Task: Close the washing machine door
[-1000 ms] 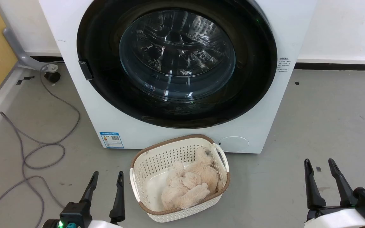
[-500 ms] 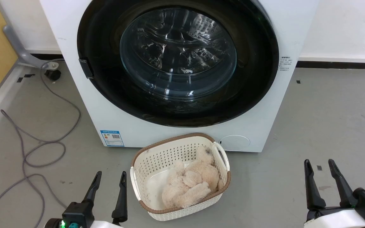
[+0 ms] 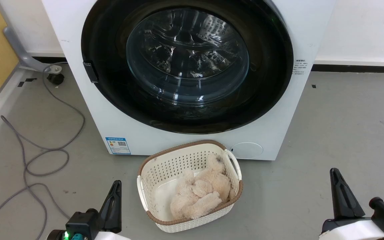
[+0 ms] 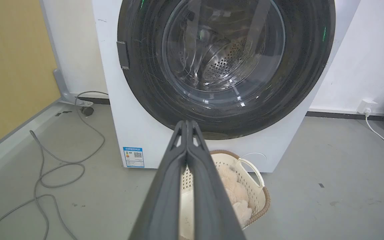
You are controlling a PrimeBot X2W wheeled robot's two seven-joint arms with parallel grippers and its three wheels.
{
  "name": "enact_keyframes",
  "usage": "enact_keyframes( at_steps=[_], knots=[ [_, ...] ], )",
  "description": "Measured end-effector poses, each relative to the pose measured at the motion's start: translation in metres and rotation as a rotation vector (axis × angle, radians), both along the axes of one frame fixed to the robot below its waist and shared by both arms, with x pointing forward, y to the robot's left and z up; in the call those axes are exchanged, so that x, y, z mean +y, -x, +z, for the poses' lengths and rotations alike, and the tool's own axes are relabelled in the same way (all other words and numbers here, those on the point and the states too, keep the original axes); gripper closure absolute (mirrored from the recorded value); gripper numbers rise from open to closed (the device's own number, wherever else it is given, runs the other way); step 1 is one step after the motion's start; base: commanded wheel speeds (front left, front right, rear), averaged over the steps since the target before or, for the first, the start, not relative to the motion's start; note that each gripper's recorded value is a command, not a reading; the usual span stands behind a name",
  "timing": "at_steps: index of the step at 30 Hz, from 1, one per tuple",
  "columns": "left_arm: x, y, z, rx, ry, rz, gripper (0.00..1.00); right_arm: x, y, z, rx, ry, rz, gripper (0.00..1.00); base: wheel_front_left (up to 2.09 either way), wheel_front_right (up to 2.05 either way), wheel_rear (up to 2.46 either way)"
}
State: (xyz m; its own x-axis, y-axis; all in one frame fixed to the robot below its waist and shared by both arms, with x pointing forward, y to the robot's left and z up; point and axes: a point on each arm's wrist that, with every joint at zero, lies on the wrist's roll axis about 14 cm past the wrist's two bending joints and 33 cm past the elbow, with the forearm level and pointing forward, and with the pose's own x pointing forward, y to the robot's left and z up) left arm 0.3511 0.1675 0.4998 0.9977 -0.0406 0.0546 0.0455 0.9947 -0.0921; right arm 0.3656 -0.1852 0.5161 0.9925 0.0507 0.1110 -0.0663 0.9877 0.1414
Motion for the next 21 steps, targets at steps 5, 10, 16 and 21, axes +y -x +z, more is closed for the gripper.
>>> enact_keyframes(
  at_steps=[5, 10, 16, 21],
  knots=[
    [-0.0001, -0.0005, 0.0005, 0.004, -0.005, -0.001, 1.0, 0.0009, -0.0001, -0.0008, 0.009, 0.009, 0.004, 1.0, 0.0, 0.0, 0.0],
    [-0.0001, -0.001, 0.0007, 0.01, -0.011, -0.002, 1.0, 0.0019, -0.0002, -0.0008, 0.015, 0.019, 0.008, 1.0, 0.0, 0.0, 0.0],
    [0.0002, -0.0016, 0.0012, 0.014, -0.02, 0.0, 1.0, 0.003, -0.0003, -0.0005, 0.02, 0.027, 0.012, 1.0, 0.0, 0.0, 0.0],
    [0.0003, -0.0021, 0.0015, 0.019, -0.023, 0.0, 1.0, 0.0044, -0.0004, -0.0001, 0.024, 0.043, 0.018, 1.0, 0.0, 0.0, 0.0]
  ],
)
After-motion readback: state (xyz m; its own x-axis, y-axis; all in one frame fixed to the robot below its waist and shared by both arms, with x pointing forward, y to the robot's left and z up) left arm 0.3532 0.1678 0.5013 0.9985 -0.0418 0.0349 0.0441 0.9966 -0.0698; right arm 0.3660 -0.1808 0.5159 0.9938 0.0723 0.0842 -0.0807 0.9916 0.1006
